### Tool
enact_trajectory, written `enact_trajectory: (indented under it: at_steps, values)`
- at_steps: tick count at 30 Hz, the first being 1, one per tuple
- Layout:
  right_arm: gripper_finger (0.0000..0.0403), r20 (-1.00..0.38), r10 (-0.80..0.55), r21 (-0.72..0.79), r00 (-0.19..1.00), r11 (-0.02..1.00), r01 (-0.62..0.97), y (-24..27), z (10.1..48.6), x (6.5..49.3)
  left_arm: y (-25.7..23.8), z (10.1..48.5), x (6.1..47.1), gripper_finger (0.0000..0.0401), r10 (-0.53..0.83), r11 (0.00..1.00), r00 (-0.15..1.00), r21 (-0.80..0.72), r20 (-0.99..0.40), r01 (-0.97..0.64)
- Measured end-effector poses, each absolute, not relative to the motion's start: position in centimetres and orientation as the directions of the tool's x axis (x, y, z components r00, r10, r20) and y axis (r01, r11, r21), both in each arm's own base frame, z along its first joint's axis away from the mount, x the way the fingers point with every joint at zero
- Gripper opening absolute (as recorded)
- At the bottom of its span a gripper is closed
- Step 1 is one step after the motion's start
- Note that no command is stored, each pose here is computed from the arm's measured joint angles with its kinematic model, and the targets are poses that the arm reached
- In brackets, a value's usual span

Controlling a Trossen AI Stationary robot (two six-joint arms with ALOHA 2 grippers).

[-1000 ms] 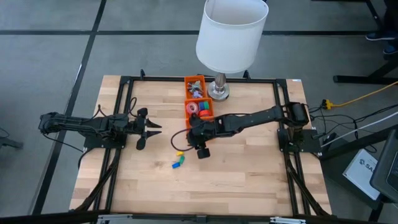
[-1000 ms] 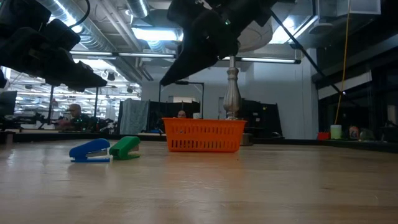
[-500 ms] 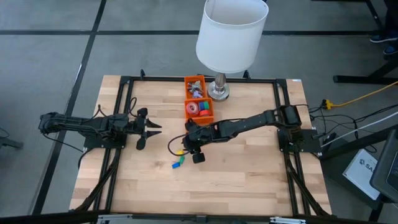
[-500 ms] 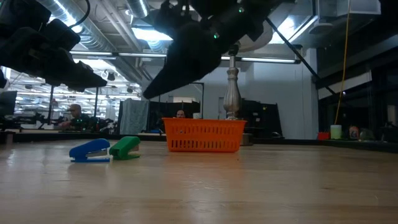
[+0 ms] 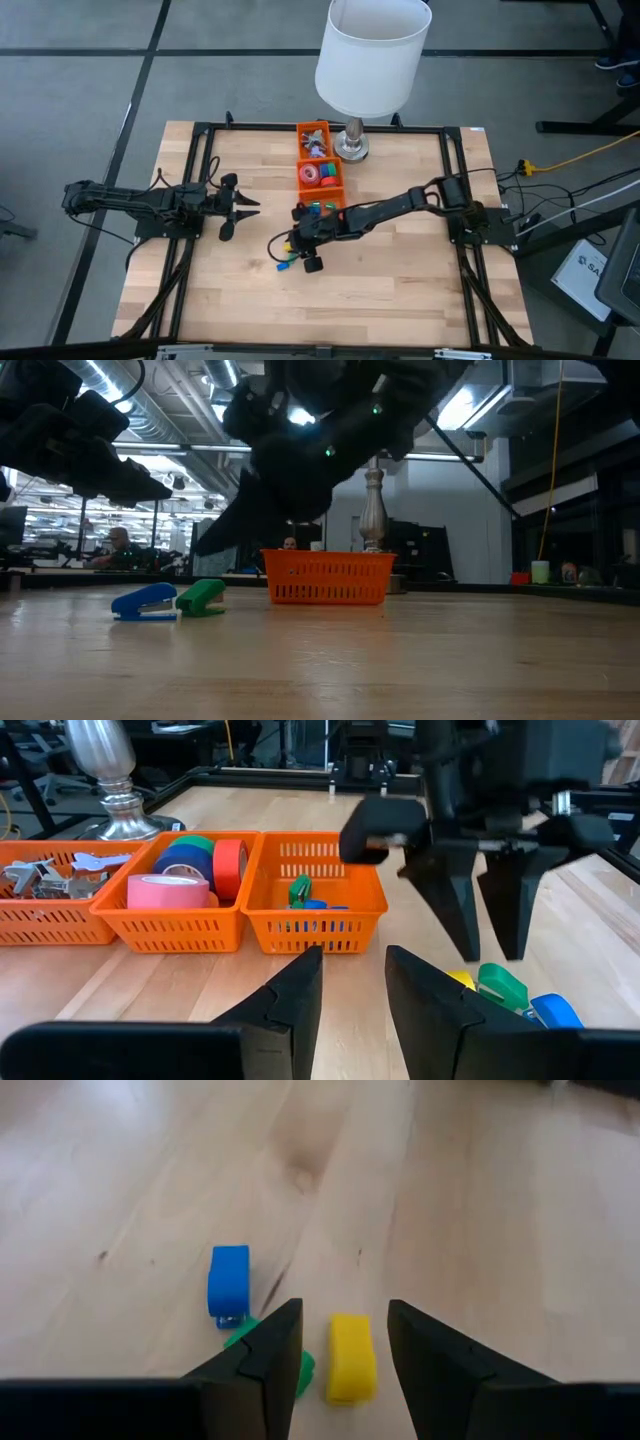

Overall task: Pick and place Stapler, Stapler remover, tape
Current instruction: Put the yellow stapler into the bottom orange basket

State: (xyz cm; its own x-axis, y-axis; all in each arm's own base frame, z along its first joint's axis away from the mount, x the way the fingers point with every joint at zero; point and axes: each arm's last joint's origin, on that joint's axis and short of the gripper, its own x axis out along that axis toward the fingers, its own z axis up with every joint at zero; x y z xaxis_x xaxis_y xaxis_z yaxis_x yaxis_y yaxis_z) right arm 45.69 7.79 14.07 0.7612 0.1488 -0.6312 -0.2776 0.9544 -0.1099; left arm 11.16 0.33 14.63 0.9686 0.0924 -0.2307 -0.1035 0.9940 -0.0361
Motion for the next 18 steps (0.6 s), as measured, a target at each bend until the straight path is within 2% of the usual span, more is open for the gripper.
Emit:
enact_trajectory:
  at_steps: [18]
  values:
    - [0.0152,-0.648,0.142,-0.110,0.748,0.955,-0.276,7.6,10.2,46.4,0.3,14.6,11.2,0.0107,0.093,0.994,0.969,-0.036,-0.231,-0.104]
